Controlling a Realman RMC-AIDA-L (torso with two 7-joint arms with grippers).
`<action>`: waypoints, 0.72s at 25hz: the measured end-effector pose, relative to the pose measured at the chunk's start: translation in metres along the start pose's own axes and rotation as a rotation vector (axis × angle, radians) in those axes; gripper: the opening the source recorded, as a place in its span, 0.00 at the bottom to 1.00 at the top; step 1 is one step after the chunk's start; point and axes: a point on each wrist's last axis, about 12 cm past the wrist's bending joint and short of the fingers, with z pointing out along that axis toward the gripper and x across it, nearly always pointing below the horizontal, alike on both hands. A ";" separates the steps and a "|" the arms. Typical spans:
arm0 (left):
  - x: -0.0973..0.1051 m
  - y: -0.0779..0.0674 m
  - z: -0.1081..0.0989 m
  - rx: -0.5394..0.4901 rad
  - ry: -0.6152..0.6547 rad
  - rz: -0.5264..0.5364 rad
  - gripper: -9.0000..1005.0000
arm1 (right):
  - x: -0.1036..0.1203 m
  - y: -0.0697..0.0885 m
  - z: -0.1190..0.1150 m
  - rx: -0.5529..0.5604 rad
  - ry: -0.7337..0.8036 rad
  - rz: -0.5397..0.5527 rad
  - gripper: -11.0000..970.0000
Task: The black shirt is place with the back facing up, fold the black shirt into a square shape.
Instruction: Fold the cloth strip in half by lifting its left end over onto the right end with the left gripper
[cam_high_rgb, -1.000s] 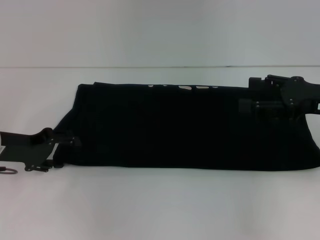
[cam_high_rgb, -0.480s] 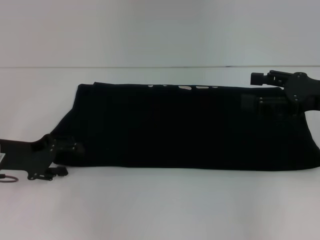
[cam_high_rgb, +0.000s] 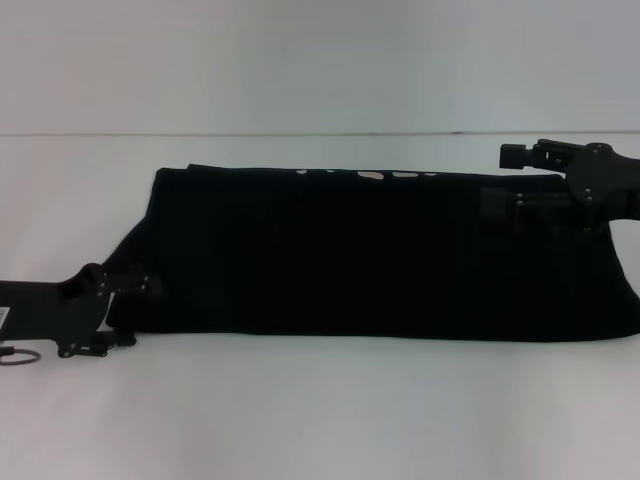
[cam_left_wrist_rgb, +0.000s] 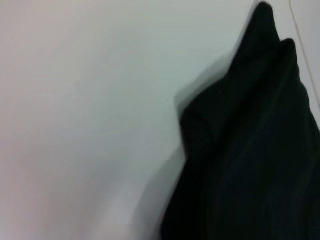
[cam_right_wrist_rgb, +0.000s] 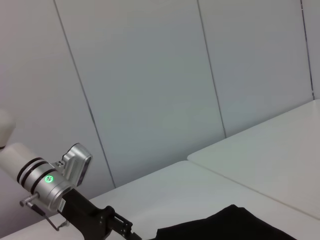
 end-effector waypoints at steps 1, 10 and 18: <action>0.000 0.000 0.000 0.002 -0.004 -0.005 0.82 | 0.000 0.000 0.000 0.000 0.000 0.000 0.96; -0.004 -0.001 0.001 0.000 -0.028 -0.006 0.82 | -0.001 0.000 -0.002 0.006 -0.014 0.000 0.96; -0.008 -0.003 0.001 -0.016 -0.041 0.015 0.82 | -0.002 0.000 -0.002 0.006 -0.024 0.000 0.96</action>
